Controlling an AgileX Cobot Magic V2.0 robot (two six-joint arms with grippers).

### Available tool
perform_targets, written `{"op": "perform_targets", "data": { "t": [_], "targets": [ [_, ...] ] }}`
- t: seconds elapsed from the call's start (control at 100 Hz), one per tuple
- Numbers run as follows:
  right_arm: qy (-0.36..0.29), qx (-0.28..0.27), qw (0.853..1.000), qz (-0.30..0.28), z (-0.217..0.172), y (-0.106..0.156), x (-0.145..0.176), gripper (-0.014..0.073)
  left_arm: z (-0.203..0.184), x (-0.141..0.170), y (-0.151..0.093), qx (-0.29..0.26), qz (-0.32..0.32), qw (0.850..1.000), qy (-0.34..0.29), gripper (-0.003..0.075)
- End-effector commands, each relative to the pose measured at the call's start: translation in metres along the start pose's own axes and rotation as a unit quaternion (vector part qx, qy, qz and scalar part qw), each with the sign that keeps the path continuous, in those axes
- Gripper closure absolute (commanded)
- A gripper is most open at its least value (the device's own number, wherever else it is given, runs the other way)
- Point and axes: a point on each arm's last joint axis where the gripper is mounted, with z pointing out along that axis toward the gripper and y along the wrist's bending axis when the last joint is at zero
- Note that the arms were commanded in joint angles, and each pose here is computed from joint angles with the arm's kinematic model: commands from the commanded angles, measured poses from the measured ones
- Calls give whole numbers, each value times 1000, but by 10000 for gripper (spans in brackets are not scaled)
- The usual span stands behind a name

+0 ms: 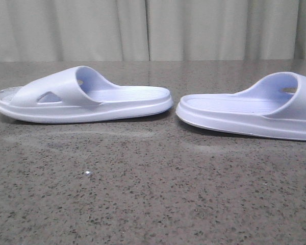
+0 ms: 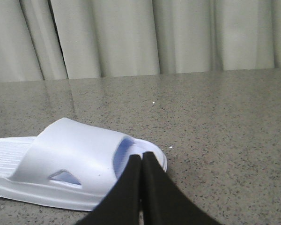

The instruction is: Insert blue slippers together front up

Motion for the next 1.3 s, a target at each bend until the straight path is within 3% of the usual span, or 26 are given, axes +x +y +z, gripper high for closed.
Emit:
{"op": "perform_targets", "data": {
  "t": [0.0, 1.29],
  "targets": [
    [-37, -1, 999, -6, -1, 0, -1, 687, -3, -6, 0, 2, -8, 999, -51, 704],
    [-37, -1, 999, -6, -1, 0, -1, 687, -3, -8, 0, 1, -8, 998, -62, 704]
  ]
}}
